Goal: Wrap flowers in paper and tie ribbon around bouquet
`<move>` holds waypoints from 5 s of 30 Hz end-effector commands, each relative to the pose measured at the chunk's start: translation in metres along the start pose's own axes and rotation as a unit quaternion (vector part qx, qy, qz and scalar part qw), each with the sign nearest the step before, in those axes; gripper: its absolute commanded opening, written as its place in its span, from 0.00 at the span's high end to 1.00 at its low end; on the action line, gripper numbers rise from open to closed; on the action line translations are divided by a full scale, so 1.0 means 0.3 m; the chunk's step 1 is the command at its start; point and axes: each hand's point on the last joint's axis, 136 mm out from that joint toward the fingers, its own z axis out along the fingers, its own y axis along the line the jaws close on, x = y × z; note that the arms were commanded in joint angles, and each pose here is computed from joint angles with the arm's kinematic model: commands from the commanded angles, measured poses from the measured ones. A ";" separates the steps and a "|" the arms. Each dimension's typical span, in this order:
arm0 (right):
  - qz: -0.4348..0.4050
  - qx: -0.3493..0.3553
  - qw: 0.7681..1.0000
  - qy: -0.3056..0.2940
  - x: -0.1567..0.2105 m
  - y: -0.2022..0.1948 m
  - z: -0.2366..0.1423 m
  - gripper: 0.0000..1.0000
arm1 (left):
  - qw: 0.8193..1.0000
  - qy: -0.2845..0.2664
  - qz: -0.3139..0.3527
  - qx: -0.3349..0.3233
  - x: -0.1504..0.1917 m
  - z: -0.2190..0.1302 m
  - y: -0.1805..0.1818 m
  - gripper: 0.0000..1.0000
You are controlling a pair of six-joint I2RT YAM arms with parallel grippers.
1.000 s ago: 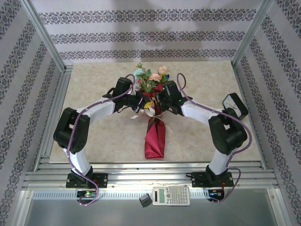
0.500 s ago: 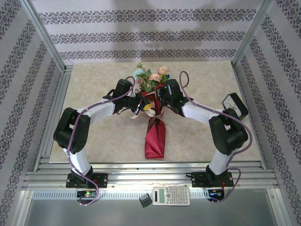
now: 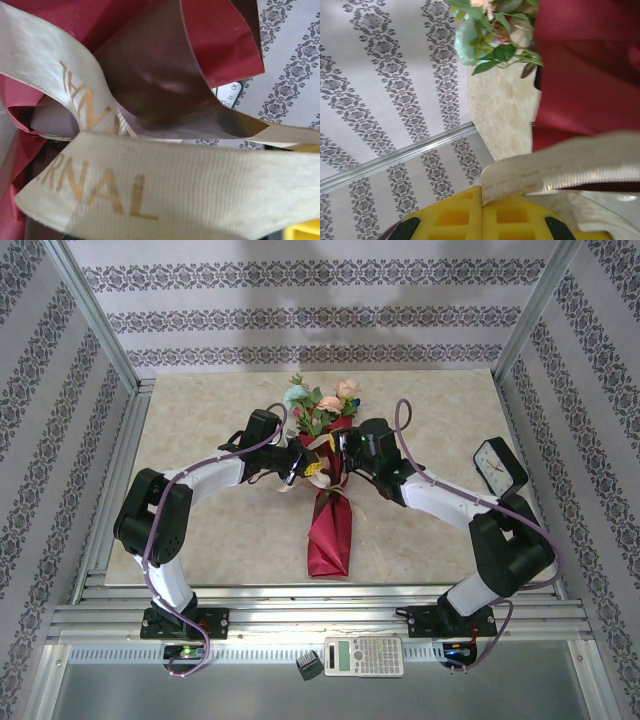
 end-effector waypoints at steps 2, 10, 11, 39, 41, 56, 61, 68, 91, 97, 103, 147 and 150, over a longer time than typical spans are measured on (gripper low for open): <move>-0.002 0.006 1.000 0.009 0.017 -0.047 -0.054 1.00 | 1.000 -0.004 0.025 0.012 0.034 -0.021 -0.048 1.00; -0.007 0.030 0.999 -0.011 -0.029 -0.134 -0.115 1.00 | 0.999 -0.001 0.032 0.012 0.071 -0.047 -0.064 1.00; -0.006 0.031 0.999 -0.012 -0.034 -0.139 -0.121 1.00 | 0.999 -0.003 0.033 0.012 0.074 -0.053 -0.066 1.00; -0.014 0.082 0.997 0.005 -0.055 -0.284 -0.201 1.00 | 1.000 -0.009 -0.012 0.026 0.116 -0.087 -0.023 1.00; -0.019 0.076 0.997 0.015 -0.041 -0.271 -0.199 1.00 | 1.000 -0.009 -0.015 0.023 0.121 -0.088 -0.014 1.00; -0.027 0.112 0.991 0.064 0.032 -0.360 -0.213 1.00 | 0.997 -0.032 -0.065 0.025 0.143 -0.077 0.048 1.00; -0.013 0.146 0.986 0.077 0.052 -0.420 -0.217 1.00 | 0.996 -0.032 -0.081 0.035 0.140 -0.058 0.055 1.00; 0.024 0.186 0.979 0.080 0.070 -0.511 -0.208 1.00 | 0.995 -0.034 -0.089 0.033 0.141 -0.047 0.065 1.00; 0.062 0.201 0.977 0.041 0.041 -0.549 -0.190 0.83 | 0.997 -0.021 -0.075 0.010 0.142 0.003 0.067 1.00; 0.061 0.185 0.981 0.024 0.018 -0.504 -0.213 0.75 | 0.998 -0.018 -0.067 0.004 0.142 0.006 0.060 1.00; 0.058 0.171 0.983 0.018 0.020 -0.438 -0.260 0.66 | 0.998 -0.015 -0.066 0.005 0.142 0.008 0.056 1.00; 0.134 0.153 0.979 -0.028 -0.041 -0.405 -0.098 0.72 | 0.998 -0.014 -0.059 0.010 0.155 0.002 0.035 1.00; 0.135 0.158 0.978 -0.032 -0.041 -0.420 -0.130 0.71 | 0.998 -0.014 -0.060 0.010 0.155 0.002 0.038 1.00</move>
